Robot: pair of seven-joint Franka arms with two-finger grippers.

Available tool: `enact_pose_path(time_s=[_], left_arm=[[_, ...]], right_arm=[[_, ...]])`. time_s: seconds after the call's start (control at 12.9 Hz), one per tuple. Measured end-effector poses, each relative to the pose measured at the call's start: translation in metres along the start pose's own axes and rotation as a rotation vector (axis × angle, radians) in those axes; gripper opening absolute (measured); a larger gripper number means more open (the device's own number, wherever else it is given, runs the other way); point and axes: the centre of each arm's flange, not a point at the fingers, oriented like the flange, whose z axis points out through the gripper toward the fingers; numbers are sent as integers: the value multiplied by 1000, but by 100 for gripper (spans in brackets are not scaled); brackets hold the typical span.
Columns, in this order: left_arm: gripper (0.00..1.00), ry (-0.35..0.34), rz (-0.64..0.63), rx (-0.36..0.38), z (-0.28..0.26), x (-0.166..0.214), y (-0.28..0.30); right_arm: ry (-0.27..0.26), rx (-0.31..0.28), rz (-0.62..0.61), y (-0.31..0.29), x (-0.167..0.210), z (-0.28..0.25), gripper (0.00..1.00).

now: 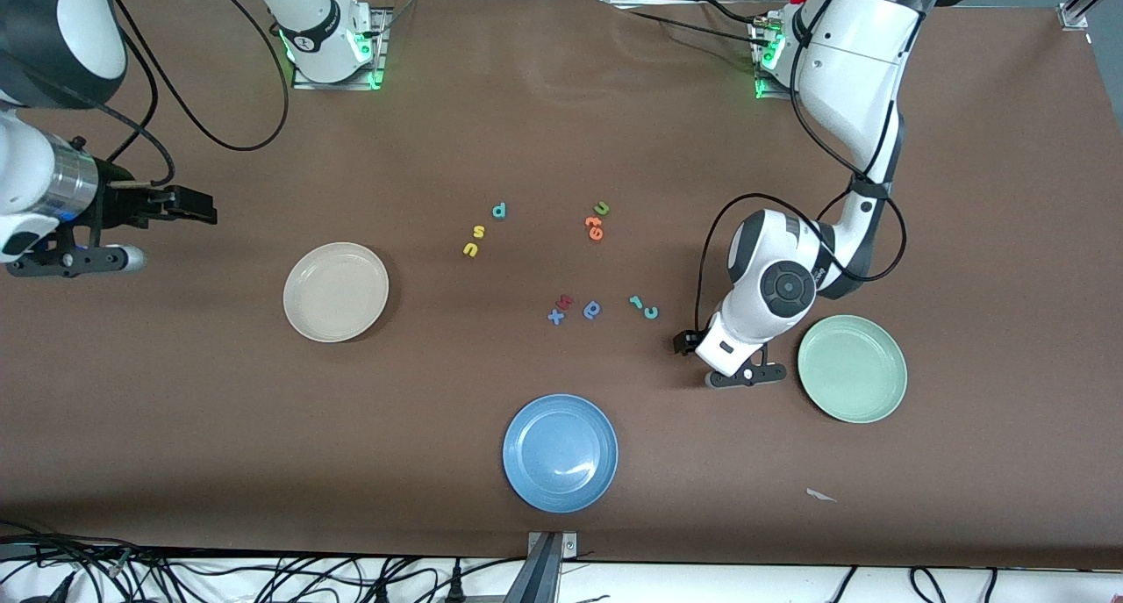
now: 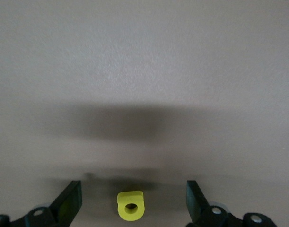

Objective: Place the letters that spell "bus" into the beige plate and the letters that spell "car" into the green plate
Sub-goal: 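Grasp the yellow letter with the left gripper while the right gripper reaches out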

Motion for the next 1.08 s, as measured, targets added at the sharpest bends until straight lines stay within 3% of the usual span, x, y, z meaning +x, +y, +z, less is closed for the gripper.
enact_pose_path(time_s=[0.15,0.31,0.39,0.54,0.62,0.7,0.78,0.85,1.01,1.08], left_arm=[[80,-11,8,7,7,-5,3],[75,-24,20,17,14,-14,7],[74,-28,23,21,15,-16,8],[61,-29,21,26,14,-14,5],[60,-30,22,27,14,-15,5],[52,-29,21,27,13,-14,5],[44,-29,21,26,12,-14,5],[44,-29,21,27,12,-14,5],[28,-26,24,26,8,-14,6],[28,-28,25,29,10,-14,5]], right_arm=[[-40,6,-5,1,8,20,100],[-48,20,-19,-6,13,29,100],[-29,27,-37,-16,17,31,100],[27,38,-71,-45,26,44,100],[52,47,-67,-61,30,57,100],[74,55,-48,-79,34,72,100],[88,62,-24,-99,36,87,100],[97,70,4,-118,37,101,100],[108,85,55,-150,35,124,100],[115,94,80,-164,33,136,100]])
